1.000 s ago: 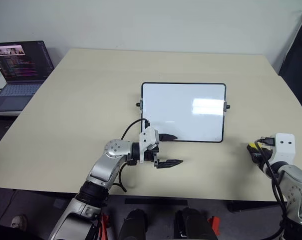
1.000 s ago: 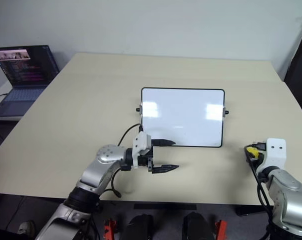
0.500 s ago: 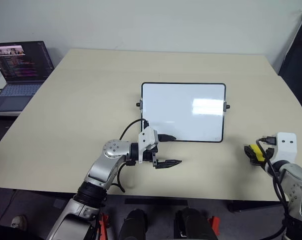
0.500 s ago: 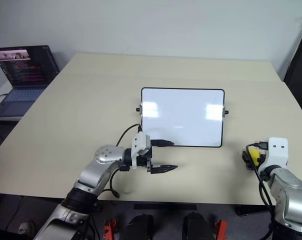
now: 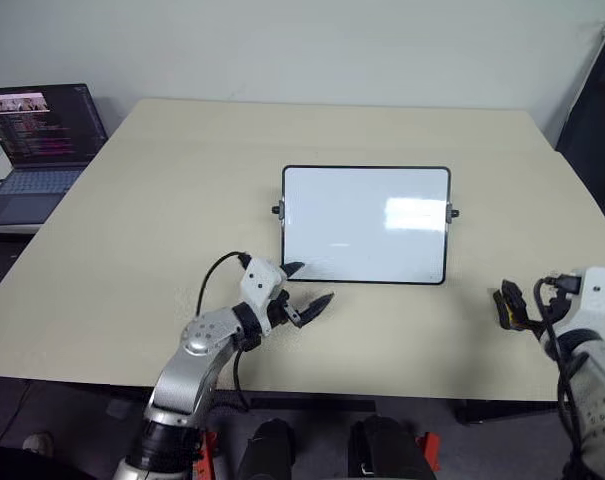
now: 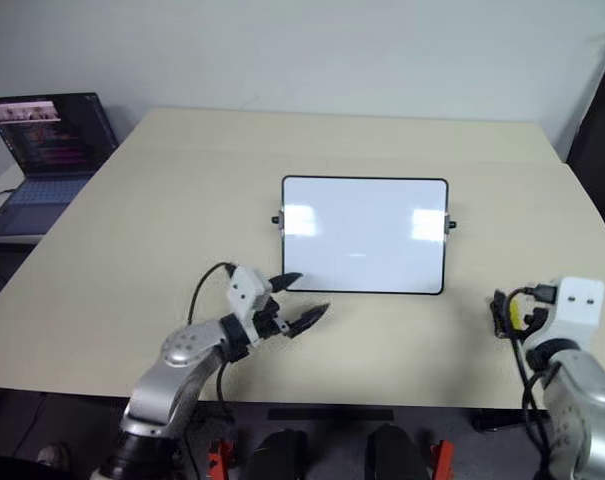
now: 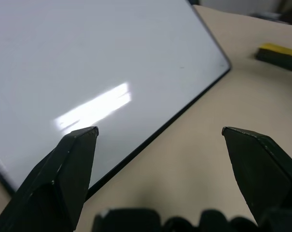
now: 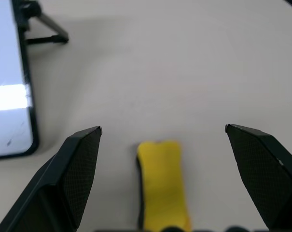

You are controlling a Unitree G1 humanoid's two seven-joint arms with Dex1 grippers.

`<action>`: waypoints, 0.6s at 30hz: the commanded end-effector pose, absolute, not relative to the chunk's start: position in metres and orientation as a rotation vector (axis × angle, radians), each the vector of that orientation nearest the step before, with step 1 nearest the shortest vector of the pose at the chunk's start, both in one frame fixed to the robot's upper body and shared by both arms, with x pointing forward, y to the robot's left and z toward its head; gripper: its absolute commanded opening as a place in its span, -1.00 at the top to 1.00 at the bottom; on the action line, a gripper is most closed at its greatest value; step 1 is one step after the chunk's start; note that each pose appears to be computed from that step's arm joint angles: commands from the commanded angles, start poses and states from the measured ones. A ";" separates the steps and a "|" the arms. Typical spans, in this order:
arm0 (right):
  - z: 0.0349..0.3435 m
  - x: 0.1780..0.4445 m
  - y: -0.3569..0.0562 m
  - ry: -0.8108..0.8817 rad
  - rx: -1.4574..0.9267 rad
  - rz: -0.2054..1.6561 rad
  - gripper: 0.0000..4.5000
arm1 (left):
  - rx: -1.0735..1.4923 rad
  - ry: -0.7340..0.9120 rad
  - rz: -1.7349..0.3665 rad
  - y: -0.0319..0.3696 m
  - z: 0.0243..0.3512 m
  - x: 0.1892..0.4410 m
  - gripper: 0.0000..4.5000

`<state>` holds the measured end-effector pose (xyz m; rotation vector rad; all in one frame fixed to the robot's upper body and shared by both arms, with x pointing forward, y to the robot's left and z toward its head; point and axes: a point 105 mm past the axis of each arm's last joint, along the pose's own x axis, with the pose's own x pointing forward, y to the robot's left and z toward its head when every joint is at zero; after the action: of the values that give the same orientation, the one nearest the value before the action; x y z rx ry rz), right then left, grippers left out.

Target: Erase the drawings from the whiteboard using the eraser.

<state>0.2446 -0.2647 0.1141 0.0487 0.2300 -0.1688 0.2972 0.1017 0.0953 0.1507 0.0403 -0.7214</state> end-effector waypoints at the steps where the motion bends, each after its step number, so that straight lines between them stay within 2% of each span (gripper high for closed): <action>1: 0.125 0.238 -0.252 0.091 0.020 -0.118 -1.00 | 0.198 0.006 -0.560 0.114 0.101 0.296 -1.00; 5: 0.119 0.220 -0.244 0.014 -0.065 -0.123 -1.00 | 0.227 -0.008 -0.326 0.137 0.096 0.285 -1.00; 8: 0.117 0.212 -0.243 -0.009 -0.112 -0.135 -1.00 | 0.192 0.006 -0.249 0.140 0.091 0.277 -1.00; 12: 0.106 0.202 -0.239 0.007 -0.156 -0.166 -1.00 | 0.146 0.028 -0.187 0.142 0.081 0.267 -1.00; 15: 0.102 0.198 -0.251 0.025 -0.207 -0.246 -1.00 | 0.131 0.037 -0.171 0.140 0.076 0.258 -1.00; 18: 0.101 0.197 -0.250 0.027 -0.216 -0.241 -1.00 | 0.116 0.041 -0.182 0.133 0.074 0.259 -1.00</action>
<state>0.1977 -0.2490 0.0887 -0.1868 0.0800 -0.2310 0.2571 0.1386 0.0571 0.1114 0.1142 -0.1749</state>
